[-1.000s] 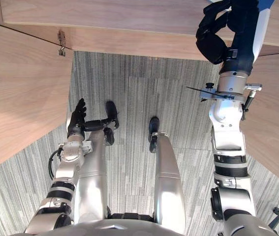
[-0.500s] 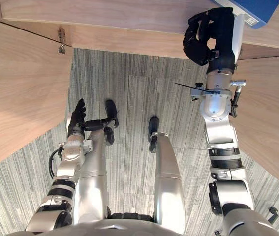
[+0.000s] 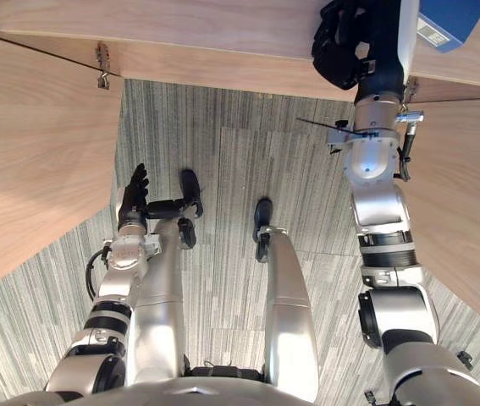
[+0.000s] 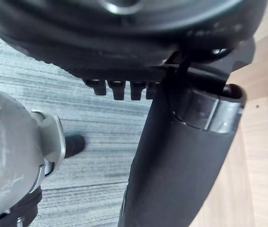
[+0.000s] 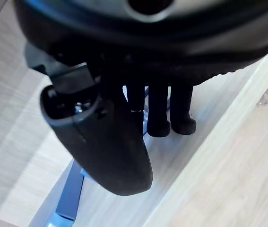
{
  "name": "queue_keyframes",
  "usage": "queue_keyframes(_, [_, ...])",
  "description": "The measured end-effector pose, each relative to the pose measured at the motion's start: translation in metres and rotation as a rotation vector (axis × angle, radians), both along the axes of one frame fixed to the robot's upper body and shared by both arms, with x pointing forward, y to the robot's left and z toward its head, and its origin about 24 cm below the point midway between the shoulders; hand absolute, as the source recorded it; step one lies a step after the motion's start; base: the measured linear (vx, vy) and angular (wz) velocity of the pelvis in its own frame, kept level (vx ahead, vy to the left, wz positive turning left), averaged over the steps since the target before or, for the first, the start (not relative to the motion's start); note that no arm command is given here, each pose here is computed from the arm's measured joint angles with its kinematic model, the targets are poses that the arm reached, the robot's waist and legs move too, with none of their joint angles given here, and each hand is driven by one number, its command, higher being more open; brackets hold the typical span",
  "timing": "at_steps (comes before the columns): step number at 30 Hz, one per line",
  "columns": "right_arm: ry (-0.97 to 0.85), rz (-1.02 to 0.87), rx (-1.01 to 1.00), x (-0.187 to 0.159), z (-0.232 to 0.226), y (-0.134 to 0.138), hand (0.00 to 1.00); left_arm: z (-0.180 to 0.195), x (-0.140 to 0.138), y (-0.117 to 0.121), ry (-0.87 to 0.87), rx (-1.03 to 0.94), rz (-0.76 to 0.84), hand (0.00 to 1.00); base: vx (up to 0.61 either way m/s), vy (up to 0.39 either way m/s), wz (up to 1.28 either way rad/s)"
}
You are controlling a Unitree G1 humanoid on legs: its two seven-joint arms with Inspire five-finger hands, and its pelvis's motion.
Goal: Walk over to the cabinet, pick up the folder, carry it to the office cabinet, place the folder inside the office cabinet, then close the office cabinet door
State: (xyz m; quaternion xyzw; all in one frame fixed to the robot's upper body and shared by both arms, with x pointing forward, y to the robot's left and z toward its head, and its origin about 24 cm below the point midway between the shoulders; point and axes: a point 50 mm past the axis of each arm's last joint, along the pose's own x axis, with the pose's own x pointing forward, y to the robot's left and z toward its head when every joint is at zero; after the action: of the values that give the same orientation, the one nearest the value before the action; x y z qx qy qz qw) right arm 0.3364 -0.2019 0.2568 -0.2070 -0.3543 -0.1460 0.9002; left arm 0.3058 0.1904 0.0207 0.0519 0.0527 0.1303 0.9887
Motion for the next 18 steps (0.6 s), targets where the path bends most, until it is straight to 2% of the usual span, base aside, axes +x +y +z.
queue_keyframes(6, [-0.002, -0.049, 0.013, 0.007, 0.017, -0.019, 0.00, 0.006, 0.006, -0.002, -0.012, -0.003, -0.006, 1.00, 0.02, 0.033, -0.02])
queue_keyframes(18, [0.013, -0.176, 0.221, 0.015, 0.036, -0.055, 0.00, 0.016, 0.022, 0.000, -0.018, -0.041, 0.027, 1.00, 0.00, 0.000, 0.00])
